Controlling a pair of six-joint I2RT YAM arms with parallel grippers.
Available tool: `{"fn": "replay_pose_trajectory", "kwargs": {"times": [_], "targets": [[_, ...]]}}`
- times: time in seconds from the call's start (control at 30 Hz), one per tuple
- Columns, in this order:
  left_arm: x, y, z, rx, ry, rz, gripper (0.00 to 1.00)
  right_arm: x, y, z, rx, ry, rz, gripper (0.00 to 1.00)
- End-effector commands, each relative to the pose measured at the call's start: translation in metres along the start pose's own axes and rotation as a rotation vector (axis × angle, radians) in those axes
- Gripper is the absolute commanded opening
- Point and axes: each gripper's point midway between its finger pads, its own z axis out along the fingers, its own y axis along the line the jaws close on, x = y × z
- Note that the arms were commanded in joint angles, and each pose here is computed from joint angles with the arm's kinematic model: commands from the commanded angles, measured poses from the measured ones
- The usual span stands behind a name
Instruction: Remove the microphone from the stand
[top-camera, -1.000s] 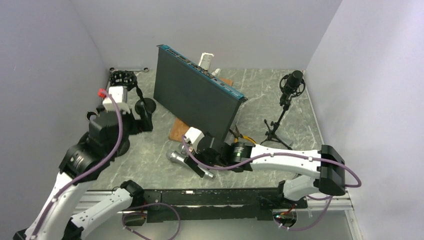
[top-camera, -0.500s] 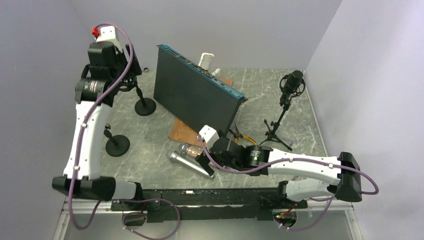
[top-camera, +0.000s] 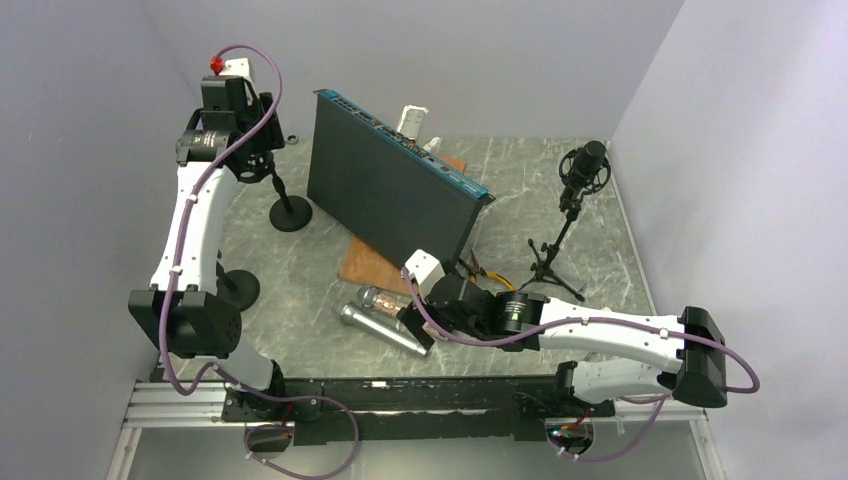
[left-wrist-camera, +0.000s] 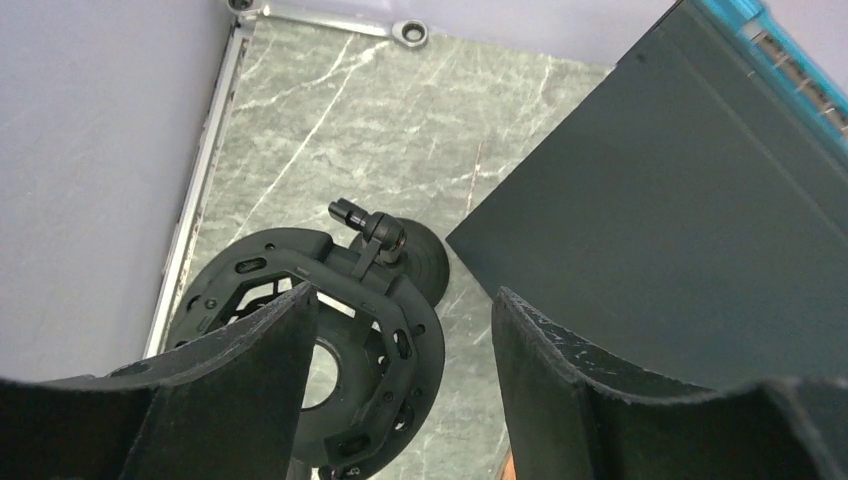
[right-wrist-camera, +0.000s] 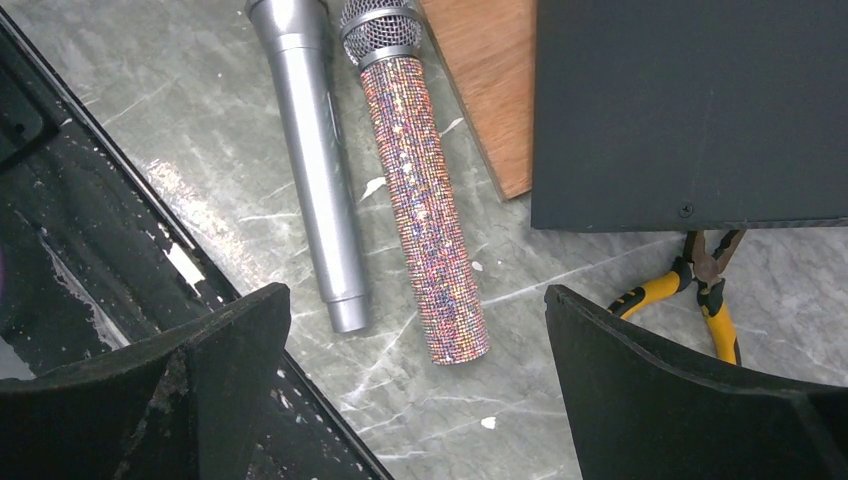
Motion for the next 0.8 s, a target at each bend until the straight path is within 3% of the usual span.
{"fn": "replay_pose_trajectory", "kwargs": {"times": [0.0, 0.27, 0.63, 0.77], "targets": [[-0.01, -0.002, 0.004, 0.01, -0.075, 0.006, 0.68, -0.018, 0.0, -0.002, -0.009, -0.064, 0.008, 1.0], [0.006, -0.005, 0.035, 0.007, -0.006, 0.025, 0.64, -0.014, 0.0, 0.001, -0.011, -0.051, 0.015, 1.0], [0.06, 0.0, 0.051, -0.015, 0.097, 0.014, 0.34, -0.013, -0.001, 0.005, -0.013, -0.046, 0.011, 1.0], [0.083, 0.004, 0.057, -0.035, 0.139, 0.014, 0.3, -0.013, 0.0, 0.006, -0.02, -0.045, 0.01, 1.0]]}}
